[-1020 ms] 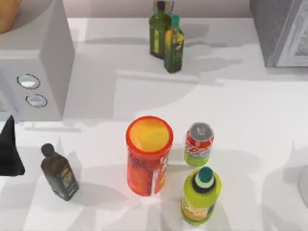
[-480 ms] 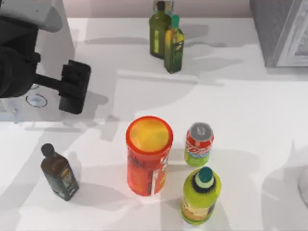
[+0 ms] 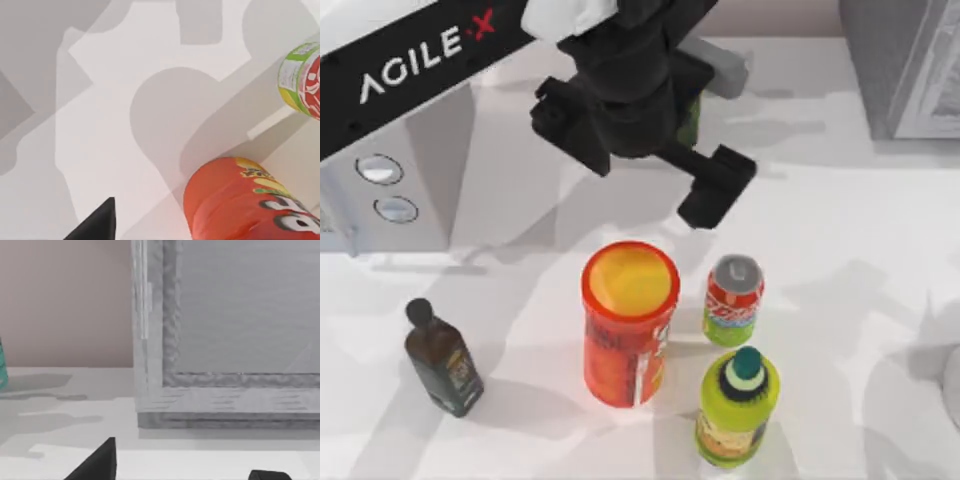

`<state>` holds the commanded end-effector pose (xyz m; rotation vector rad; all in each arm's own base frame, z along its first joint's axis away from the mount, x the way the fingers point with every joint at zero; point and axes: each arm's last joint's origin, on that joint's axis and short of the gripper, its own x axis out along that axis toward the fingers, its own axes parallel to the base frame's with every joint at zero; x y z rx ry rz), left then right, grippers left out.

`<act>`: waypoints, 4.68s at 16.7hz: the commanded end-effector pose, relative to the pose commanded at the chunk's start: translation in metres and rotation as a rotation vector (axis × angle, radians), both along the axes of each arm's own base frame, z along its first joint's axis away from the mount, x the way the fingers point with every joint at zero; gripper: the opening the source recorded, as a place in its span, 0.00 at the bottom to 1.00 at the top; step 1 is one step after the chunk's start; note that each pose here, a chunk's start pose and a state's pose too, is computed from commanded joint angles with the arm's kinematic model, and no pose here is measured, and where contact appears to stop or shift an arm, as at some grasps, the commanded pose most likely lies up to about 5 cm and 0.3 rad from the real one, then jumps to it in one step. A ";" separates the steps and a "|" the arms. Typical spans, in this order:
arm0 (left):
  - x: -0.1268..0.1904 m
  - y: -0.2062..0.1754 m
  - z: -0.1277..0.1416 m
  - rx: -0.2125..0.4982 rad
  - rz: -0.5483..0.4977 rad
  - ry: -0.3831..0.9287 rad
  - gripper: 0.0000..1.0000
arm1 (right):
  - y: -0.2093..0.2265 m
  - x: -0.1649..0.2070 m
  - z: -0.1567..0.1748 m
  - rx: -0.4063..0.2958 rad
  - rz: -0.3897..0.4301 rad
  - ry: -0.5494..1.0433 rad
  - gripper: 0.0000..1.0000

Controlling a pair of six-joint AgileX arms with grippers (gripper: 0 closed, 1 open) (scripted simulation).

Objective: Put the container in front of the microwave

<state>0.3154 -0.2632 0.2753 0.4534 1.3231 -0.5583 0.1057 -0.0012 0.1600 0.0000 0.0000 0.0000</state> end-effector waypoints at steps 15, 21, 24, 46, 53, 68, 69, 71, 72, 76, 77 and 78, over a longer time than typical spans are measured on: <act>-0.001 -0.092 -0.056 0.133 -0.136 0.143 1.00 | 0.000 0.000 0.000 0.000 0.000 0.000 1.00; -0.001 -0.094 -0.094 0.135 -0.140 0.145 1.00 | 0.000 0.000 0.000 0.000 0.000 0.000 1.00; -0.002 -0.093 -0.113 0.134 -0.140 0.144 1.00 | 0.000 0.000 0.000 0.000 0.000 0.000 1.00; -0.003 -0.093 -0.115 0.134 -0.140 0.144 0.00 | 0.000 0.000 0.000 0.000 0.000 0.000 1.00; -0.004 -0.095 -0.108 0.140 -0.150 0.149 0.00 | 0.000 0.000 0.000 0.000 0.000 0.000 1.00; 0.018 -0.048 -0.036 0.064 -0.085 0.071 0.00 | 0.000 0.000 0.000 0.000 0.000 0.000 1.00; 0.023 -0.030 -0.023 0.044 -0.062 0.048 0.00 | 0.000 0.000 0.000 0.000 0.000 0.000 1.00; 0.028 0.011 0.001 0.009 -0.006 0.002 0.00 | 0.000 0.000 0.000 0.000 0.000 0.000 1.00; 0.028 0.033 0.012 -0.004 0.025 -0.018 0.00 | 0.000 0.000 0.000 0.000 0.000 0.000 1.00; 0.009 0.125 0.035 -0.027 0.173 -0.064 0.00 | 0.000 0.000 0.000 0.000 0.000 0.000 1.00; 0.000 0.146 0.034 -0.025 0.217 -0.065 0.00 | 0.000 0.000 0.000 0.000 0.000 0.000 1.00; -0.009 0.166 0.032 -0.021 0.264 -0.062 0.00 | 0.000 0.000 0.000 0.000 0.000 0.000 1.00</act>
